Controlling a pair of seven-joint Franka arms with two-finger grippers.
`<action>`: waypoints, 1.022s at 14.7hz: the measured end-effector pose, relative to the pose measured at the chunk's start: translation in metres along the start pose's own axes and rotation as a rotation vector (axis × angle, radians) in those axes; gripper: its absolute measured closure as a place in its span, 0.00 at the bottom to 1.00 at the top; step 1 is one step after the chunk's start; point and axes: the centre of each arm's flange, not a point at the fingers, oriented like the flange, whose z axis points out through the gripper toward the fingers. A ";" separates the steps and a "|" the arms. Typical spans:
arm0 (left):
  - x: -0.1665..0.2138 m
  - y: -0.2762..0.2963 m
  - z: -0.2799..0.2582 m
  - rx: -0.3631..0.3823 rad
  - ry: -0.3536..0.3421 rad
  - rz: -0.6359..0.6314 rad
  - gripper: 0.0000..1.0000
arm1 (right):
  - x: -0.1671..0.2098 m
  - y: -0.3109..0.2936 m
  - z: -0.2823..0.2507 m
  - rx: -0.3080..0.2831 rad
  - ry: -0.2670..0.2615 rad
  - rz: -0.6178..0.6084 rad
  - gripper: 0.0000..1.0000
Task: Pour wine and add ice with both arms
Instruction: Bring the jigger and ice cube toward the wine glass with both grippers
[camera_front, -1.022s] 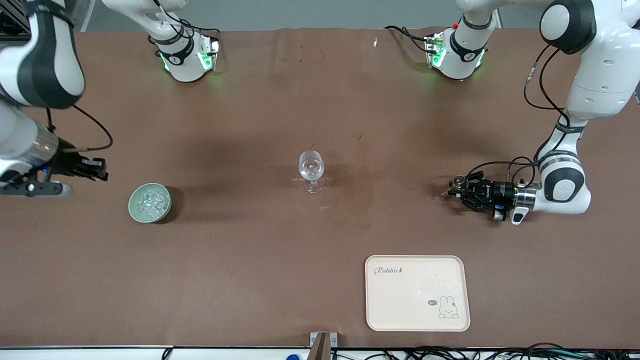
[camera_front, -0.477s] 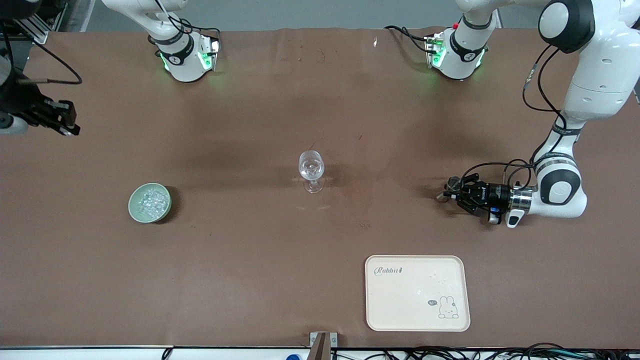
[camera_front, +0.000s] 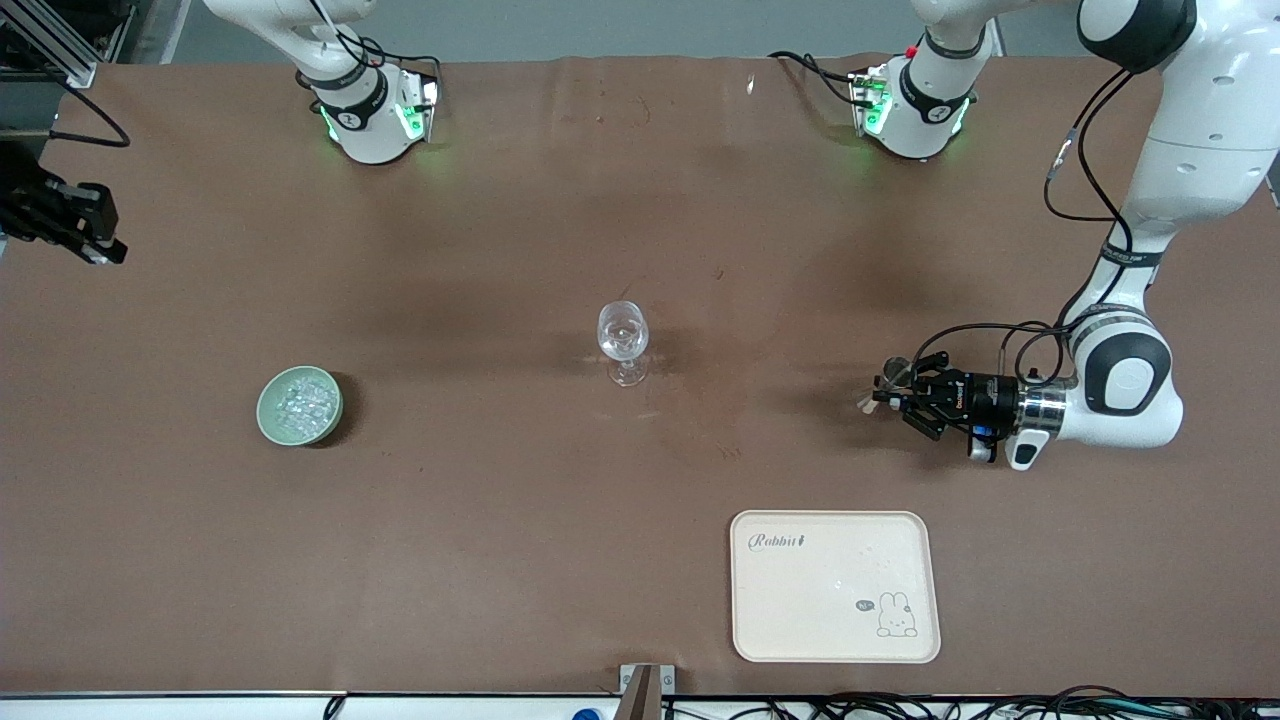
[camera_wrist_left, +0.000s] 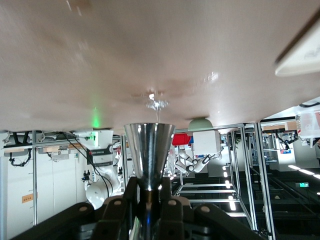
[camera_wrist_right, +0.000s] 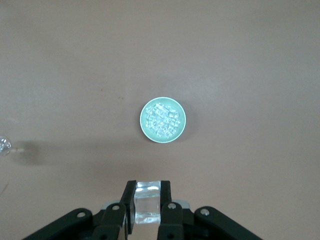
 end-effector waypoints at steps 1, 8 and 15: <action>-0.013 0.006 0.006 0.006 0.001 0.000 0.79 | 0.006 0.000 0.002 -0.001 -0.001 0.000 0.77; -0.073 0.033 0.069 0.059 0.037 -0.018 0.79 | 0.027 -0.001 0.015 -0.003 -0.018 -0.002 0.77; -0.128 0.052 0.170 0.084 0.176 -0.069 0.79 | 0.026 -0.031 0.017 0.000 -0.035 -0.035 0.77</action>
